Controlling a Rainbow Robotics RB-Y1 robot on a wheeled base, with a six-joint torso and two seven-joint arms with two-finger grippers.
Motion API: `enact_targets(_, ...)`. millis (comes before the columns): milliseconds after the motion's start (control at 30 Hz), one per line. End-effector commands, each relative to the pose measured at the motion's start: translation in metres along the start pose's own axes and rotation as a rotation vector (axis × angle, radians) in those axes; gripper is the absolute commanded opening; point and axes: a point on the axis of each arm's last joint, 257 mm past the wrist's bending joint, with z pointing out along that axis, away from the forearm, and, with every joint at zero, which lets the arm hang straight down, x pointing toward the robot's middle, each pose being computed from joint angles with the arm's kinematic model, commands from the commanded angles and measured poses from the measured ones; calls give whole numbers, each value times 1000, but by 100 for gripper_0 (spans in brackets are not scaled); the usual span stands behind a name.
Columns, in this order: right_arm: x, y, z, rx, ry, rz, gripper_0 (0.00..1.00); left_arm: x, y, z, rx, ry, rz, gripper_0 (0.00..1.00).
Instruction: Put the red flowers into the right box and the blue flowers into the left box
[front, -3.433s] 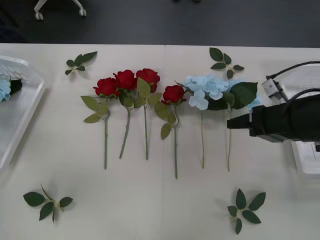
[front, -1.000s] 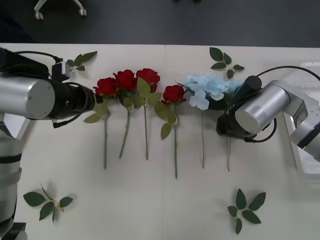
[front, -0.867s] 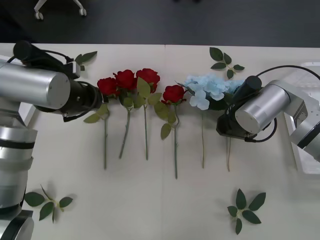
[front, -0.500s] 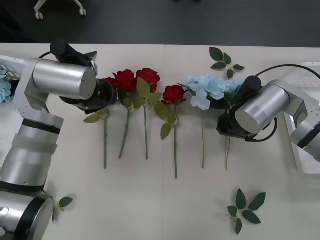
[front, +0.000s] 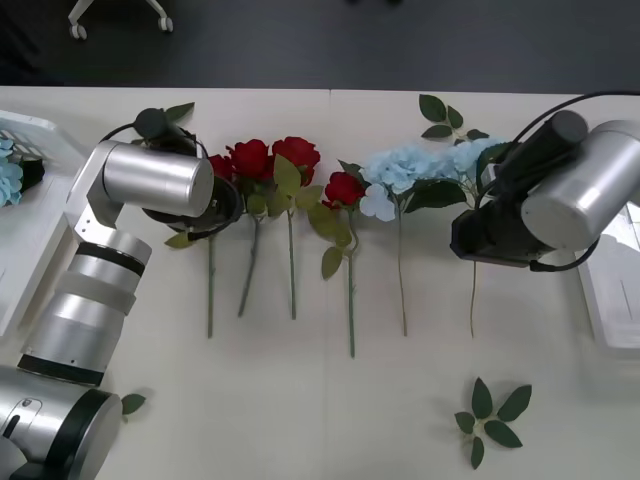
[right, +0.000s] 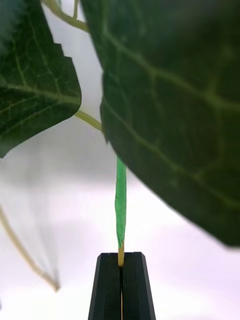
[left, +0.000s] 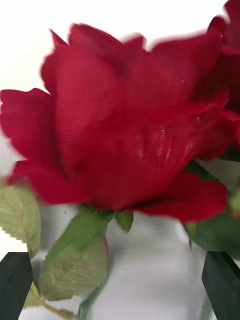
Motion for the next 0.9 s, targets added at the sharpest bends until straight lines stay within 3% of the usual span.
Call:
enact_targets(33,-10,2,-38,-32,-62,2,0,-10,-19,5,23,-39,55,100)
enact_targets(133,-5,3,-63,-40,-80,-28,0,-7,-20,11,23,-45,66,95)
enact_targets(167,-2,3,-71,-47,-87,-34,0,-7,-23,11,25,-45,73,83)
enact_targets(233,1,6,-84,-70,-97,-41,0,-5,-24,11,24,-42,83,49)
enact_targets(267,6,6,-93,-87,-104,-54,0,-4,-24,12,22,-41,90,13)
enact_targets(333,11,7,-104,-103,-122,-106,0,-4,-25,12,22,-41,94,1)
enact_targets(900,44,27,-144,-224,-312,-495,0,-36,-19,-31,47,-73,80,0)
